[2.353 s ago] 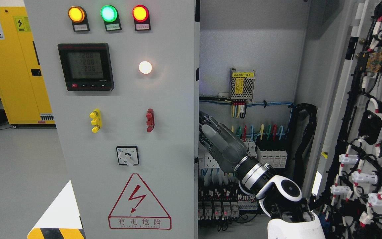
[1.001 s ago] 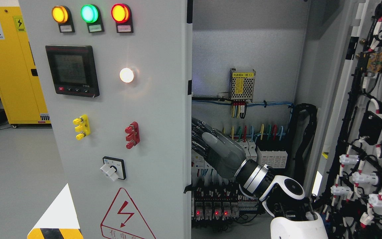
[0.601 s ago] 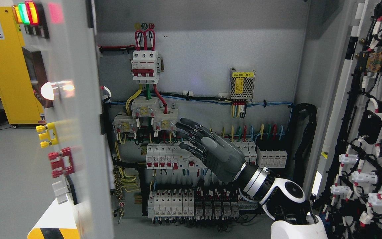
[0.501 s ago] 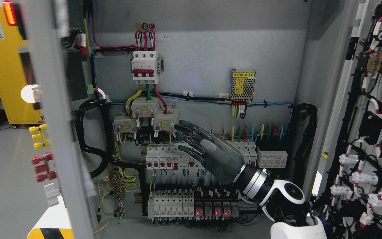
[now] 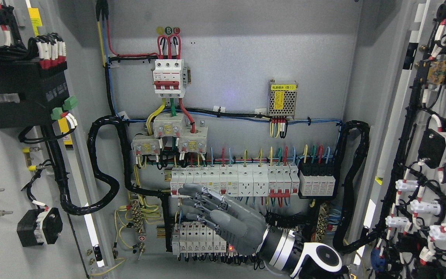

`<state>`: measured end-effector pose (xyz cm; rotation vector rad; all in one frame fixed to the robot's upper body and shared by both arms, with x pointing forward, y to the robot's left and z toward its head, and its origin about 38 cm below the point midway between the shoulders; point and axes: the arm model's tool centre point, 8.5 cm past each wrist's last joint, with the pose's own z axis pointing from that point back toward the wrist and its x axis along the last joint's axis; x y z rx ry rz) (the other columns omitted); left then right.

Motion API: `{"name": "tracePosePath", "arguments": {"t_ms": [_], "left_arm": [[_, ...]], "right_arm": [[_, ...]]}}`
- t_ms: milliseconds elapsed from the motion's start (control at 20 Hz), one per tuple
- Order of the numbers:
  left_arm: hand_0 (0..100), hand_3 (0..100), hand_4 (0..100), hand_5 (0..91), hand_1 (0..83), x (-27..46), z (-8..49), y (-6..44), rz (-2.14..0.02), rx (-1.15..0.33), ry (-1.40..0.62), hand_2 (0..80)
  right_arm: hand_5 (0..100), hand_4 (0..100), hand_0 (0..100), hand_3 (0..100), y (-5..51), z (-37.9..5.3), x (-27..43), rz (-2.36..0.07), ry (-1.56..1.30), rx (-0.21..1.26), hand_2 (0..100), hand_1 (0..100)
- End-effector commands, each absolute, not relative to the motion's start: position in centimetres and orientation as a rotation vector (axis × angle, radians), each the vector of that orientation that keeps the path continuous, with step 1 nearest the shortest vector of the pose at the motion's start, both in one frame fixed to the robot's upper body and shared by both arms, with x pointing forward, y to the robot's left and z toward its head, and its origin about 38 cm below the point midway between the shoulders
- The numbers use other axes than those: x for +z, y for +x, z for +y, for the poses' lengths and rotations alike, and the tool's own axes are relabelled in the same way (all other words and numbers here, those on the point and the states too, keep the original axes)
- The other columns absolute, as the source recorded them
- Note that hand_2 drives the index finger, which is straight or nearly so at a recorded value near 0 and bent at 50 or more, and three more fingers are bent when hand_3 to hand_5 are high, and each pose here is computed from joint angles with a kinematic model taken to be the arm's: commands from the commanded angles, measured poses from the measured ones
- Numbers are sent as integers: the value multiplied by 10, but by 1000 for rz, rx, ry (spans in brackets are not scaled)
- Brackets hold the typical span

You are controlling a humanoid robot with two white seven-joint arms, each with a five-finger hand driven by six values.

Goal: Open door with both hands
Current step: 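Withdraw the right hand down out of the cabinet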

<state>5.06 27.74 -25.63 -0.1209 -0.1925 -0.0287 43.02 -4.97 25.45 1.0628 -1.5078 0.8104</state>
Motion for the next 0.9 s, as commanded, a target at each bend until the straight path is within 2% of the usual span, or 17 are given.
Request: {"name": "tracePosePath", "arguments": {"t_ms": [0, 150, 501, 851], "left_arm": [[120, 0, 0, 0, 556, -256, 278, 49, -187, -27, -120, 0], [120, 0, 0, 0, 556, -256, 278, 48, -185, -27, -120, 0], [120, 0, 0, 0, 556, -257, 267, 48, -187, -25, -137, 0], [120, 0, 0, 0, 556, -257, 267, 46, -181, -26, -137, 0]], "right_arm": [[0, 0, 0, 0, 342, 22, 223, -1376, 1161, 1057, 40, 500], [0, 0, 0, 0, 311, 52, 210, -1304, 1201, 1136, 40, 500], [0, 0, 0, 0, 270, 102, 194, -1232, 1208, 1206, 40, 500], [0, 0, 0, 0, 275, 108, 206, -1201, 1298, 1176, 40, 500]]}}
